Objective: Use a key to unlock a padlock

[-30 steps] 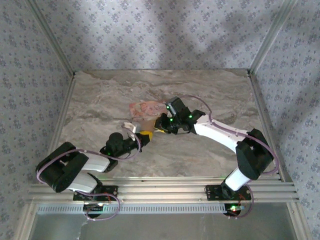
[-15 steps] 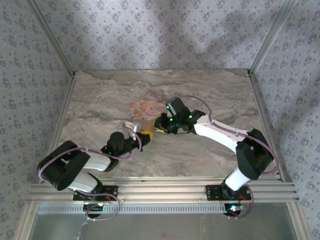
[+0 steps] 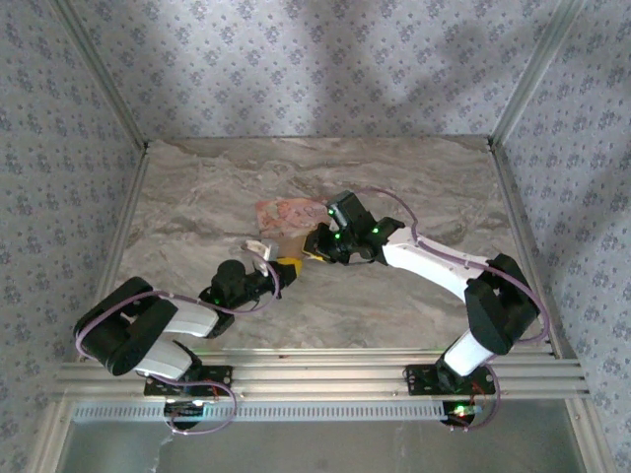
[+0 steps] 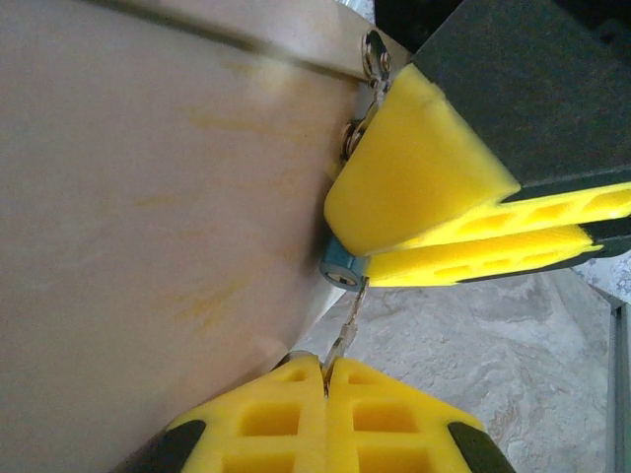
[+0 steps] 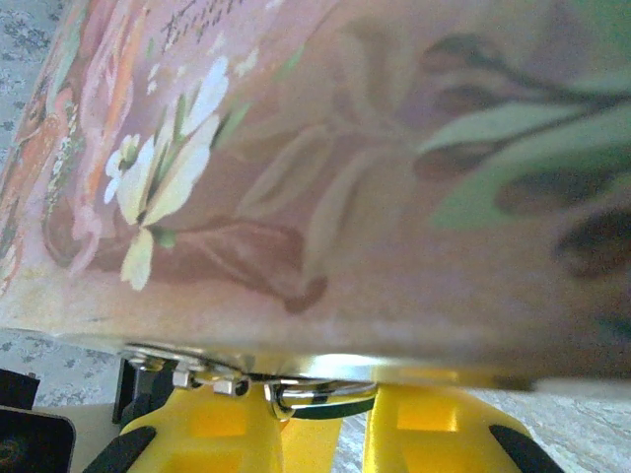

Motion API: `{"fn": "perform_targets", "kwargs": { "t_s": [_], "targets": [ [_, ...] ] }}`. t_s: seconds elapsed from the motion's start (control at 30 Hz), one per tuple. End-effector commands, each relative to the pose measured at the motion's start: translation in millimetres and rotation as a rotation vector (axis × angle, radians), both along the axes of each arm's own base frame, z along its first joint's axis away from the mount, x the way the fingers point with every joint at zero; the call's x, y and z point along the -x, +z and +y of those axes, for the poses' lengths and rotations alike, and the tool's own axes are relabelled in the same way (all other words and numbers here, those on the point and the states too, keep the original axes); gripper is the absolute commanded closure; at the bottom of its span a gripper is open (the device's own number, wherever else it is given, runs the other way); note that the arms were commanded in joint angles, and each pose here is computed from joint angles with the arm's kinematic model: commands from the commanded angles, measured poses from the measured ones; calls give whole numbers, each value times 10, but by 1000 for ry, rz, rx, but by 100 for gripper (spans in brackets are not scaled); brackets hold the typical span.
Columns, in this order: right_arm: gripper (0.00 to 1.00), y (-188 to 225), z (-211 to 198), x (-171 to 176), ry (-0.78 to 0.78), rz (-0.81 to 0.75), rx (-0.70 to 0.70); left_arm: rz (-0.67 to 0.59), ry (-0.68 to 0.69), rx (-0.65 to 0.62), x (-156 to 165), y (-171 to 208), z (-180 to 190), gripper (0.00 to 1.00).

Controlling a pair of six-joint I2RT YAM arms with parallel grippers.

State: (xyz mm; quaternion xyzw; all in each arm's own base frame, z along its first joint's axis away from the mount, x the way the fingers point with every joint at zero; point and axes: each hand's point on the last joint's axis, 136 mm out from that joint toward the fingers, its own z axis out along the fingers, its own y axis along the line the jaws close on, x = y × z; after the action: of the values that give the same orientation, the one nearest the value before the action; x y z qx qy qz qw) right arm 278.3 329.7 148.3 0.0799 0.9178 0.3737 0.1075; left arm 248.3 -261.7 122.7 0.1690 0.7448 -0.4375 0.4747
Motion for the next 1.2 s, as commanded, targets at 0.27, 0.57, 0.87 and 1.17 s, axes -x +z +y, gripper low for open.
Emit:
{"fn": "perform_targets", "kwargs": {
  "t_s": [0.27,0.57,0.87,1.17],
  "targets": [
    [100,208,75,-39,1,-48,-52,-11,56,-37,-40,8,50,100],
    [100,209,92,-17,5,-47,-54,-30,67,3,-88,135,25,100],
    [100,184,131,5,14,-38,-60,-47,47,39,-100,221,-29,100],
    [100,175,138,13,15,-35,-61,-55,7,63,-65,252,-97,100]
  ]
}}
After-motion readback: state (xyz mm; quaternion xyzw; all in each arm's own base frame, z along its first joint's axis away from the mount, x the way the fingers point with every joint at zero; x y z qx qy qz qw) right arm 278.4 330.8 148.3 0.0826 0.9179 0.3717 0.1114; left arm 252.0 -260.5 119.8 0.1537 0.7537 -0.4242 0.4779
